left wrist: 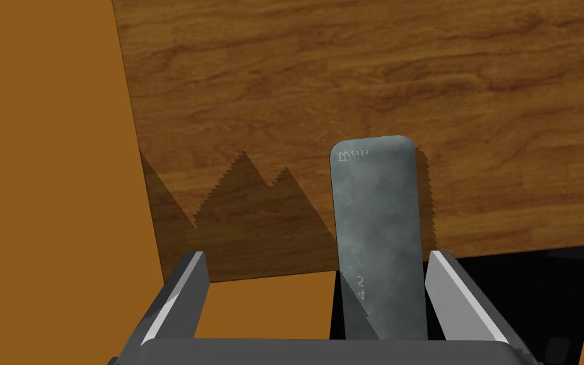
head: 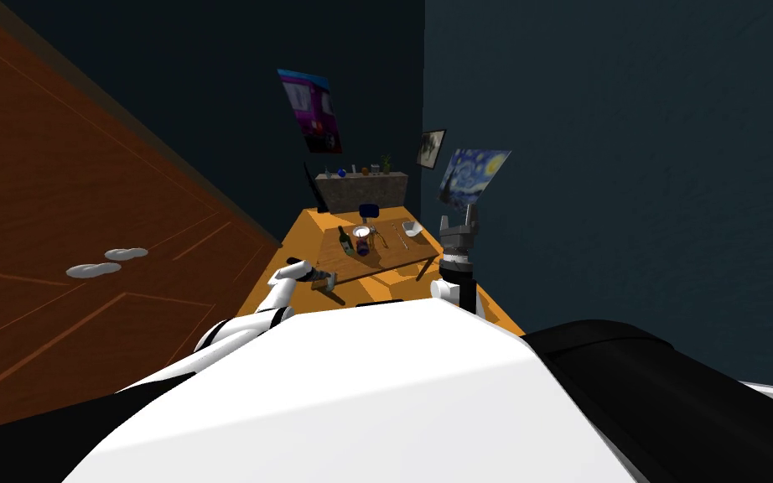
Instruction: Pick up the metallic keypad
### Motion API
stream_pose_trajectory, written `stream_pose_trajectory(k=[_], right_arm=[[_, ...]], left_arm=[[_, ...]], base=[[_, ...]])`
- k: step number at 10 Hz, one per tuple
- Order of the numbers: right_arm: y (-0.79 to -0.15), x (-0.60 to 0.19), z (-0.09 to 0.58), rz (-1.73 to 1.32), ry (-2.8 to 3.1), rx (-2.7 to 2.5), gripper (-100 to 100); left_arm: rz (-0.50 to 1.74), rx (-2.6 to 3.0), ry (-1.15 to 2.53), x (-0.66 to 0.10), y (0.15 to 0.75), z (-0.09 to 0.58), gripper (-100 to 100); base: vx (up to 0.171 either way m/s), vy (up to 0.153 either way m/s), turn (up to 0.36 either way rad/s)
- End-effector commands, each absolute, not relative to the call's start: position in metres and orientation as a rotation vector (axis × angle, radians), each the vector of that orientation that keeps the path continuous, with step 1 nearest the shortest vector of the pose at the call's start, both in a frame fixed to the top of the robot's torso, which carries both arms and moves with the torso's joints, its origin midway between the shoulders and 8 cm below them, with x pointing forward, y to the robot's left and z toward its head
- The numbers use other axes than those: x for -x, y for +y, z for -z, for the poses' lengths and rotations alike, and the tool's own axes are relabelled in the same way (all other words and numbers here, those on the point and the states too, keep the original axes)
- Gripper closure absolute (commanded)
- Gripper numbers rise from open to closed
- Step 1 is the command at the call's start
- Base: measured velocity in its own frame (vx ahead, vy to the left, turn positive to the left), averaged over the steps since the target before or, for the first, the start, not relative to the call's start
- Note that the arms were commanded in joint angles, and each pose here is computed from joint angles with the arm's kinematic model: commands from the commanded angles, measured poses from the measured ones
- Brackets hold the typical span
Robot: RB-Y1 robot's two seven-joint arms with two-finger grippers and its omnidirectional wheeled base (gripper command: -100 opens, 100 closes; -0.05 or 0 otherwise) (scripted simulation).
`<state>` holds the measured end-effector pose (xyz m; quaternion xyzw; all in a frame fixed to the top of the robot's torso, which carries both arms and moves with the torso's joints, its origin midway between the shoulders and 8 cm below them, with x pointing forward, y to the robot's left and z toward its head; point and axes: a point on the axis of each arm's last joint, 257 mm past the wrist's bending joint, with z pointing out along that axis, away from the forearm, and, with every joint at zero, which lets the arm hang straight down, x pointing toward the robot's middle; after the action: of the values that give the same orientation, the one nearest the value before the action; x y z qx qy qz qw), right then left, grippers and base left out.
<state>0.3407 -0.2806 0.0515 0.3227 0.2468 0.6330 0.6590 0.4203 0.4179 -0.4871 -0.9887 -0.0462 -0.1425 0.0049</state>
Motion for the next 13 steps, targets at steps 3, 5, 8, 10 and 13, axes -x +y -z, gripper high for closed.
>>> stream_pose_trajectory(k=[3,5,8,10,13], right_arm=[[-0.281,-0.341,-0.052,-1.433,0.559,-0.731,0],[-0.281,-0.341,-0.052,-1.433,0.559,-0.73,0],[-0.281,-0.341,-0.052,-1.433,0.559,-0.73,0],[-0.281,-0.341,-0.051,-1.433,0.559,-0.731,0],[-0.281,-0.341,-0.052,-1.433,0.559,-0.73,0]], left_arm=[[0.202,3.13,-0.229,-0.375,0.415,0.51,-100],[0.122,3.134,-0.254,-0.359,0.415,0.517,-100],[-0.003,3.133,-0.289,-0.332,0.414,0.527,-100],[-0.076,3.129,-0.307,-0.316,0.413,0.532,-100],[-0.073,3.13,-0.306,-0.318,0.413,0.532,0]], base=[[0.075,-0.053,-0.026],[0.057,-0.026,-0.017],[0.072,-0.027,-0.014],[0.123,-0.002,-0.024],[0.016,-0.002,0.001]])
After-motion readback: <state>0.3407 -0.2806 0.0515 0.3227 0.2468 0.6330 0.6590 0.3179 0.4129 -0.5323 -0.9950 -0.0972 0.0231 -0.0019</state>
